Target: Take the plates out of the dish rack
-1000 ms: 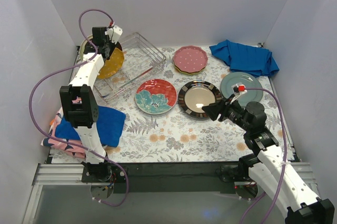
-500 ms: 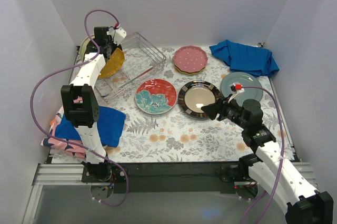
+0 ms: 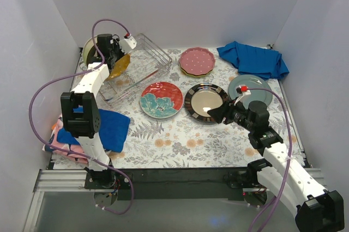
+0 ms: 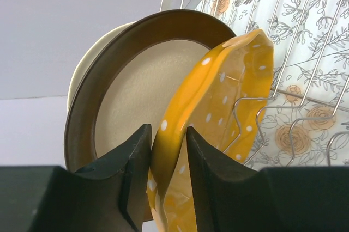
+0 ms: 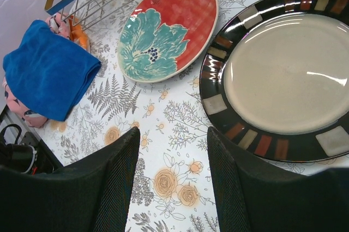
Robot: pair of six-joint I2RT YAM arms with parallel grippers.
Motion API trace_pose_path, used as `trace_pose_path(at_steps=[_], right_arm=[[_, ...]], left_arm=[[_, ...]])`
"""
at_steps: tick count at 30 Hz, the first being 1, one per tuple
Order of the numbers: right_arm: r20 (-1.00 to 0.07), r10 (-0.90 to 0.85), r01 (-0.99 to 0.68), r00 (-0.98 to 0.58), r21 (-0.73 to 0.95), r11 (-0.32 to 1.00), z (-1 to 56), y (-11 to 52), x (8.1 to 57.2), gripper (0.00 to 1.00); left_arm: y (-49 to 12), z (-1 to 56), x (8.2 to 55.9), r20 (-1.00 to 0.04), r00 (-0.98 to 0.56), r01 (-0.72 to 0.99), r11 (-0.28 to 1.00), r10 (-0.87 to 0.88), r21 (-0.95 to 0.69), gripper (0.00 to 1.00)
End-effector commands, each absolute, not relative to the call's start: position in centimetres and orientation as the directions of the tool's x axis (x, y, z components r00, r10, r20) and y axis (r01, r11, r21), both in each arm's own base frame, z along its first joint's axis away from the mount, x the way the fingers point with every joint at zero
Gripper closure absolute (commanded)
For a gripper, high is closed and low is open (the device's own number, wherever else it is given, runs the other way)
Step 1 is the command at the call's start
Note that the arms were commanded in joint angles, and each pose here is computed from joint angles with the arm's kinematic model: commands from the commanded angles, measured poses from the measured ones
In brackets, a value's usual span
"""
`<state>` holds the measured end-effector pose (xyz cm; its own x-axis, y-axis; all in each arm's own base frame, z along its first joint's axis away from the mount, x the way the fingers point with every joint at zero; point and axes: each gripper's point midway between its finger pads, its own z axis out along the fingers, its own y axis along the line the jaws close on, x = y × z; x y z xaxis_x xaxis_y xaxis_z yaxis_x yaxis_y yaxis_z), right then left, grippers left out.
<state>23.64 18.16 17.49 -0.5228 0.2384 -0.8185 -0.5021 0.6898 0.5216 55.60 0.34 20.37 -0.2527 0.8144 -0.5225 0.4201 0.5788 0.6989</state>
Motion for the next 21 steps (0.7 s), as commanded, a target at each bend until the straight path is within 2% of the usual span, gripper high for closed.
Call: trace_pose_path(at_steps=[1, 4, 5, 6, 10, 17, 21], right_arm=[[-0.851, 0.247, -0.541, -0.463, 0.493, 0.681, 19.2, 18.4, 24.4, 0.42], [-0.85, 0.245, -0.539, -0.466, 0.492, 0.683, 19.1, 18.4, 24.5, 0.42], [-0.851, 0.245, -0.539, -0.464, 0.491, 0.685, 19.1, 18.4, 24.5, 0.42], [-0.851, 0.244, -0.54, -0.465, 0.491, 0.684, 19.1, 18.4, 24.5, 0.42], [-0.852, 0.244, -0.539, -0.463, 0.489, 0.686, 19.1, 18.4, 24.5, 0.42], [-0.853, 0.245, -0.535, -0.46, 0.487, 0.69, 18.9, 18.3, 24.5, 0.42], [-0.856, 0.246, -0.535, -0.455, 0.484, 0.693, 19.1, 18.2, 24.5, 0.42]], left_arm=[[-2.8, 17.7, 54.3, -0.476, -0.192, 0.55, 0.496, 0.858, 0.672, 0.71], [-2.7, 17.3, 54.5, -0.466, -0.19, 0.555, 0.486, 0.864, 0.675, 0.73], [-2.8, 17.3, 54.5, -0.465, -0.187, 0.558, 0.483, 0.865, 0.675, 0.77], [-2.9, 17.2, 54.6, -0.466, -0.185, 0.56, 0.483, 0.865, 0.674, 0.86], [-2.8, 16.8, 54.7, -0.461, -0.186, 0.566, 0.478, 0.868, 0.672, 1.0], [-1.5, 17.8, 55.1, -0.413, -0.219, 0.524, 0.463, 0.884, 0.714, 1.0], [-1.5, 19.2, 55.4, -0.428, -0.202, 0.496, 0.469, 0.881, 0.731, 1.0]])
